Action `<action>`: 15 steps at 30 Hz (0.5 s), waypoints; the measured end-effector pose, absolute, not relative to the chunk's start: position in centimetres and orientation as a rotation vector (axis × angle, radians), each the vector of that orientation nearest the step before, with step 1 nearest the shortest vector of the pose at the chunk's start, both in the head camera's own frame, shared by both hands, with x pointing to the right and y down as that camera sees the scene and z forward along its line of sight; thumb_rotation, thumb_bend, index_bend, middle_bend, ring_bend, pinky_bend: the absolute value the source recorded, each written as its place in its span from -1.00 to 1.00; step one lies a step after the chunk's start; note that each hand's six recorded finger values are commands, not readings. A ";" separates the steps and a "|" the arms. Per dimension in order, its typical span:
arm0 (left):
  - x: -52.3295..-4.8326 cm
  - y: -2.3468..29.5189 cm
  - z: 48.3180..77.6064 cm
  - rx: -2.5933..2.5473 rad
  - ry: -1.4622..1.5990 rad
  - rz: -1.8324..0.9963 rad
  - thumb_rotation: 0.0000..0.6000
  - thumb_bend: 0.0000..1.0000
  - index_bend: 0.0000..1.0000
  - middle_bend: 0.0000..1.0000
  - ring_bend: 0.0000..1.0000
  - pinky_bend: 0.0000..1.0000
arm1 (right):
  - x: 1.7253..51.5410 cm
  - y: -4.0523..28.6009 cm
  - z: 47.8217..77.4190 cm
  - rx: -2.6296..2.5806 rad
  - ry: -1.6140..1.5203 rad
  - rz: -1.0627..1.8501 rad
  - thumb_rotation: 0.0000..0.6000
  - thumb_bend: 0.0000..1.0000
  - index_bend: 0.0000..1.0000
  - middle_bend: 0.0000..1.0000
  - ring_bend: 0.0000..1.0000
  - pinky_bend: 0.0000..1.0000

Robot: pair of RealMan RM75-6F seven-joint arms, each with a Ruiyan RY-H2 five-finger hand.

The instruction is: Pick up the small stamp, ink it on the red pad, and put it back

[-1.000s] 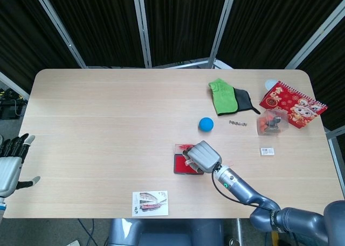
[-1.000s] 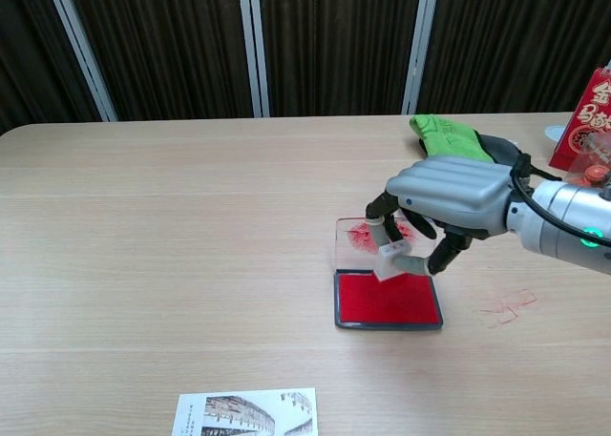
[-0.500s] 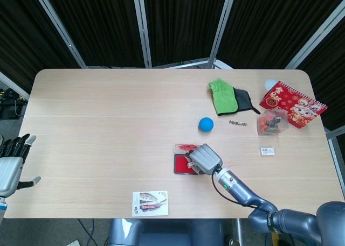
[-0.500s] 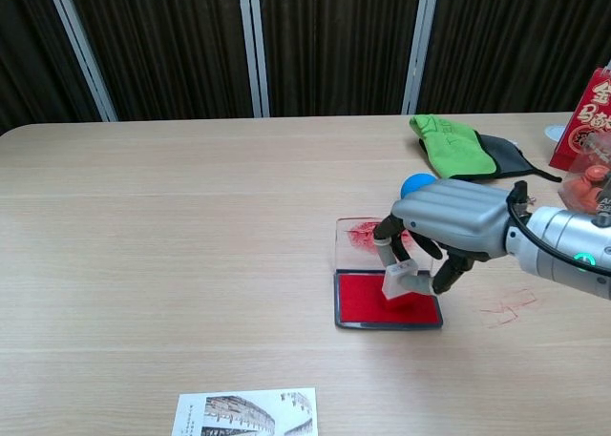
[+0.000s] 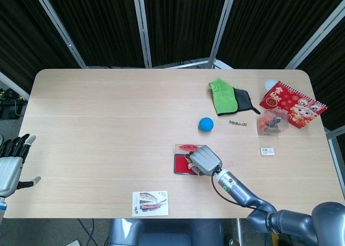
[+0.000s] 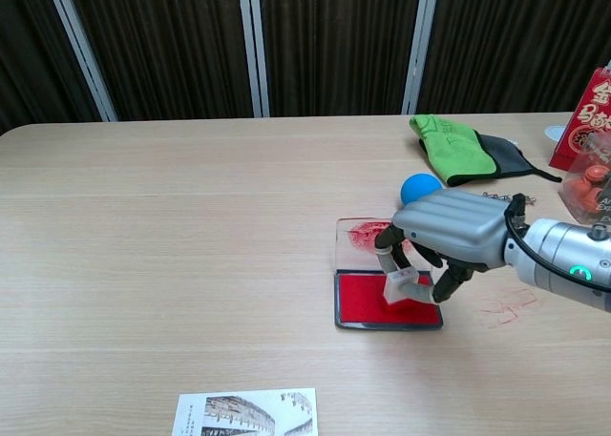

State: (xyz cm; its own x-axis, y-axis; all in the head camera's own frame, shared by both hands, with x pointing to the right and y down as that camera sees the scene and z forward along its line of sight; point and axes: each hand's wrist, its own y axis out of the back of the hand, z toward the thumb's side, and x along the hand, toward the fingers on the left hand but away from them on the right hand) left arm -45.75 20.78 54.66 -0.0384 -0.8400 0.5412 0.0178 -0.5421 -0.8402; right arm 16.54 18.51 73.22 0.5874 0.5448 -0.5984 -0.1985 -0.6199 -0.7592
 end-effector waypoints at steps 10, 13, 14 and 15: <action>-45.8 20.8 54.6 -1.582 0.885 -1.654 1.00 -1.00 -1.00 -1.00 -1.00 -1.00 | 16.5 17.5 71.6 -1.982 -0.360 1.073 1.00 -0.02 0.15 0.13 0.30 0.95; -45.8 20.9 54.5 -1.583 0.887 -1.651 1.00 -1.00 -1.00 -1.00 -1.00 -1.00 | 17.0 16.6 70.1 -1.985 -0.408 1.056 1.00 -0.02 0.15 0.13 0.30 0.95; -45.7 20.9 54.4 -1.584 0.888 -1.649 1.00 -1.00 -1.00 -1.00 -1.00 -1.00 | 17.4 16.3 69.6 -1.983 -0.422 1.053 1.00 -0.02 0.15 0.13 0.30 0.95; -45.7 20.9 54.4 -1.584 0.888 -1.647 1.00 -1.00 -1.00 -1.00 -1.00 -1.00 | 17.9 15.8 69.0 -1.975 -0.439 1.051 1.00 -0.02 0.15 0.13 0.30 0.95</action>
